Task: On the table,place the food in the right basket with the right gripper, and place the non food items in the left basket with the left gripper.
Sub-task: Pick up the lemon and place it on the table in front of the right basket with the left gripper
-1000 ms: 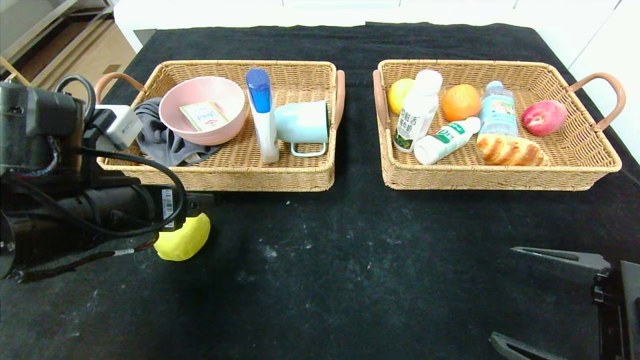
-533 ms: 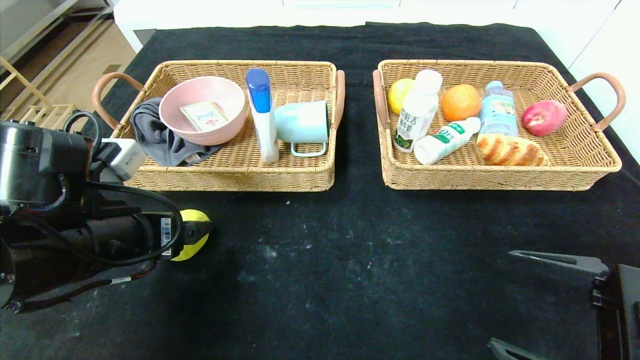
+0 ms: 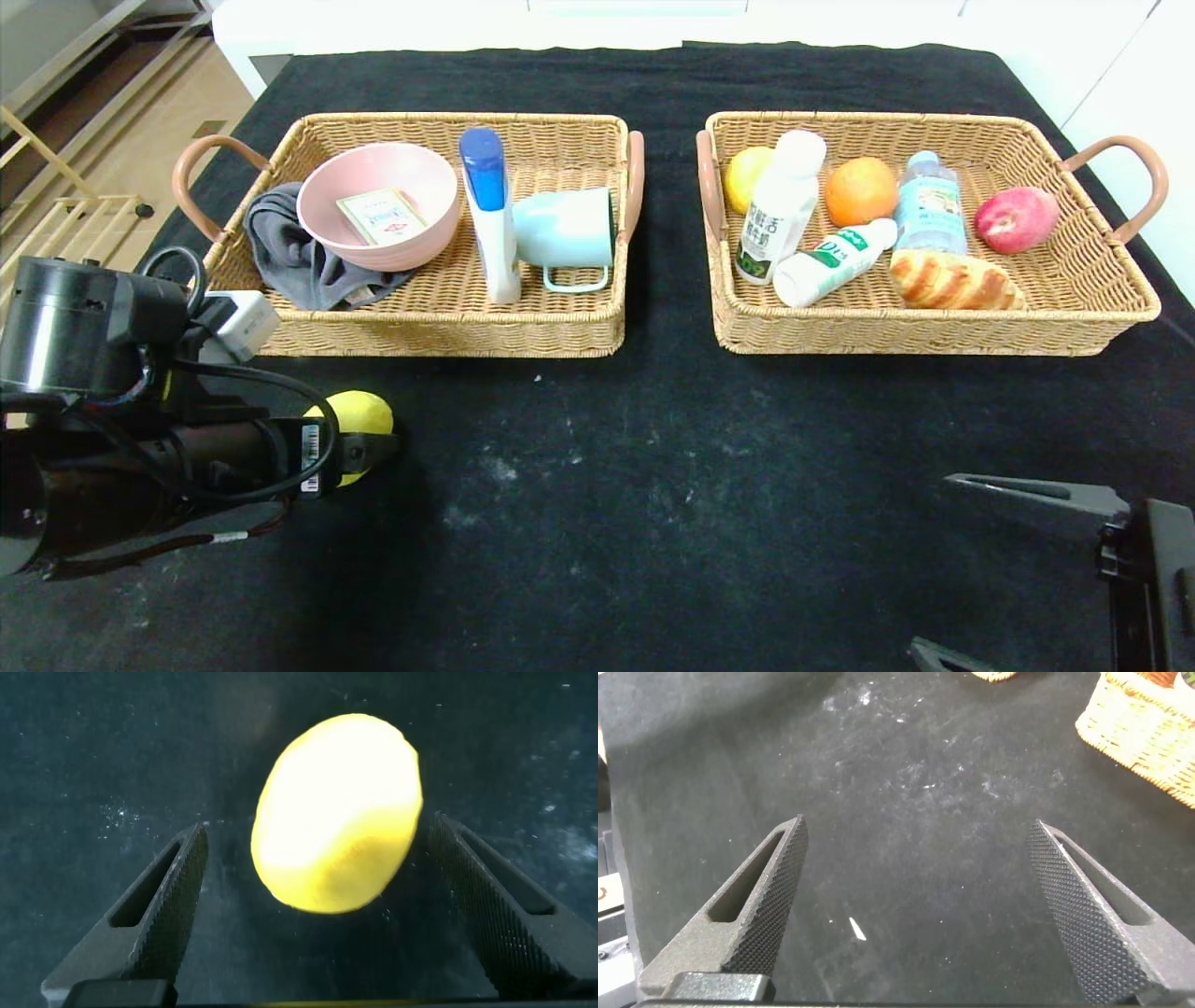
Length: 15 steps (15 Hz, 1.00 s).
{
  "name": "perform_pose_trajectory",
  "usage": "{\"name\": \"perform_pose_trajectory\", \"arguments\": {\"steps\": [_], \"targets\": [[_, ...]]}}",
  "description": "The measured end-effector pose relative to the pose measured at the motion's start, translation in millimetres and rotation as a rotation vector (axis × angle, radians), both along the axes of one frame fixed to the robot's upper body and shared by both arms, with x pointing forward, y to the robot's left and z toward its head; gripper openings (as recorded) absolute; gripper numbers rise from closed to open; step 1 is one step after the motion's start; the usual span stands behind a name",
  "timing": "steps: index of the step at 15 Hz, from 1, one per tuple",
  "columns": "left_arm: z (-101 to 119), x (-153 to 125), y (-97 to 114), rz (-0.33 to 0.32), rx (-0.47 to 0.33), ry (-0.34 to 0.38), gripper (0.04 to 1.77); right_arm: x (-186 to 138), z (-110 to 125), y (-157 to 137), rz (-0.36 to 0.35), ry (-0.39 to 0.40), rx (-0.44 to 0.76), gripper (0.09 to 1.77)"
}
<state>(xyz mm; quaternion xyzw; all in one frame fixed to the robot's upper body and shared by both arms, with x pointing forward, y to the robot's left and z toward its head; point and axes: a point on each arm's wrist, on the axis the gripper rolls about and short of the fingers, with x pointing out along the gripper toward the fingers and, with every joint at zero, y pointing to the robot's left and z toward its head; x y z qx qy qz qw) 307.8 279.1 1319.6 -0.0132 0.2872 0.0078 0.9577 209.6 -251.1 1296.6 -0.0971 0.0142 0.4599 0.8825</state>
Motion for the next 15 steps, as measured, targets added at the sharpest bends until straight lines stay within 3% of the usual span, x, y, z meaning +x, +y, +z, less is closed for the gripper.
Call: {"name": "perform_pose_trajectory", "arguments": {"steps": [6,8,10,15], "targets": [[-4.4,12.2,-2.4,0.006,0.011,0.02,1.68,0.4,-1.1,0.5,0.002,0.004,-0.004,1.71],[-3.2,14.3,-2.2,0.008,0.01,0.017,1.33,0.4,-1.2,0.5,0.002,0.004,-0.004,1.71],[-4.2,15.0,-2.2,0.007,0.008,0.02,1.1,0.4,-1.2,0.5,0.002,0.003,-0.005,1.71],[-5.9,14.8,-2.8,0.005,0.01,0.026,1.03,0.9,-1.7,0.7,0.001,0.005,-0.007,1.71]]}}
